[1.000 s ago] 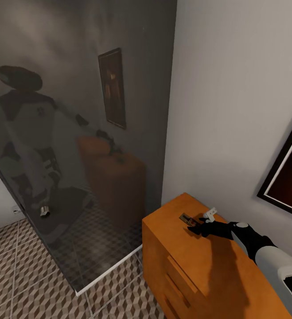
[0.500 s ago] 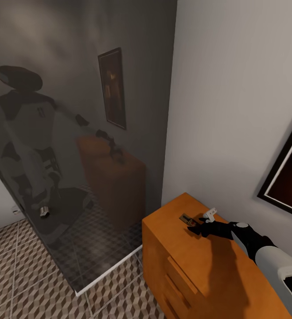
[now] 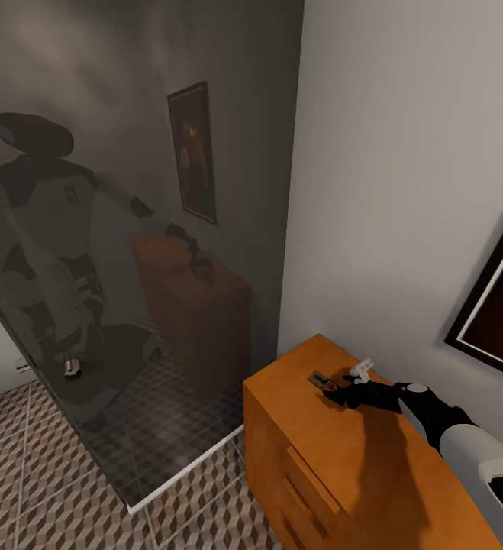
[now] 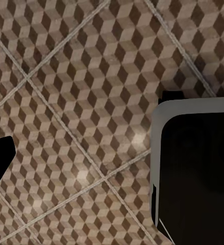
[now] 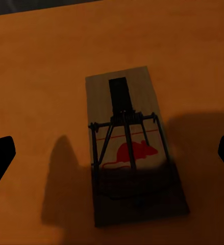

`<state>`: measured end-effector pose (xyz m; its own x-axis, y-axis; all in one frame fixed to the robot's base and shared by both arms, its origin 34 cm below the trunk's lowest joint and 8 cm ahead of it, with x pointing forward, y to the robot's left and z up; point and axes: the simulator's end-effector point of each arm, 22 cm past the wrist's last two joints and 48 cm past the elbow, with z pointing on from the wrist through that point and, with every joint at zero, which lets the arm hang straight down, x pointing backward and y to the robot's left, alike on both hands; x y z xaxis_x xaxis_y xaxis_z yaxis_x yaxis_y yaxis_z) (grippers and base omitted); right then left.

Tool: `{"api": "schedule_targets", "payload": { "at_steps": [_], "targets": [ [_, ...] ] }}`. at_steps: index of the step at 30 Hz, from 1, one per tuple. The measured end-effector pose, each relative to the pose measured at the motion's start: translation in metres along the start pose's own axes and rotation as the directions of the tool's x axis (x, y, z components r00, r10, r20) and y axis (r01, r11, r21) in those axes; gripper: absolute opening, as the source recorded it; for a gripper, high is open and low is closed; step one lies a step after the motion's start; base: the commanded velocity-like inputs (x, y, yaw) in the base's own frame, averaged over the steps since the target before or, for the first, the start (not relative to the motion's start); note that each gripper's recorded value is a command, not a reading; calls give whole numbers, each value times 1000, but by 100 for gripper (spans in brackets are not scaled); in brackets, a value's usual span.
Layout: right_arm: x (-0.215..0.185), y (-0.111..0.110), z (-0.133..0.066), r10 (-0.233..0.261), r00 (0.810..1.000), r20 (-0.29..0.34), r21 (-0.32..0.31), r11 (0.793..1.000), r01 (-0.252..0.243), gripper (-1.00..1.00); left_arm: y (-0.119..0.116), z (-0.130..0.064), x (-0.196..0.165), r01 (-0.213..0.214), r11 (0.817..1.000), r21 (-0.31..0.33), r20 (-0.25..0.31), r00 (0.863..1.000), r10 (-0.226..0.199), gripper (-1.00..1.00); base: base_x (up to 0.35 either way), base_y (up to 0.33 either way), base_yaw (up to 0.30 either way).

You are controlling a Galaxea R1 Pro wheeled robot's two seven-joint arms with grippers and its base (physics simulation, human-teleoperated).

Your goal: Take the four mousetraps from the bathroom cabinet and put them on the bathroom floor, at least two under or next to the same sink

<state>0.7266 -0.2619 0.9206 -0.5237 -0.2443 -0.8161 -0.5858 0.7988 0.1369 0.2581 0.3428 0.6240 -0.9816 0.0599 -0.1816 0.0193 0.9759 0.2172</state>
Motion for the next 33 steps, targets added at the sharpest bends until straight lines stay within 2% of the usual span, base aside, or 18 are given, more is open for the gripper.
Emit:
{"api": "schedule_targets", "payload": {
  "at_steps": [33],
  "targets": [
    [0,0,0,-1,1000,-1,0,1000,1,100,0,0,0,0,1000,0,0,1000,0,100,16,0,0]
  ]
}}
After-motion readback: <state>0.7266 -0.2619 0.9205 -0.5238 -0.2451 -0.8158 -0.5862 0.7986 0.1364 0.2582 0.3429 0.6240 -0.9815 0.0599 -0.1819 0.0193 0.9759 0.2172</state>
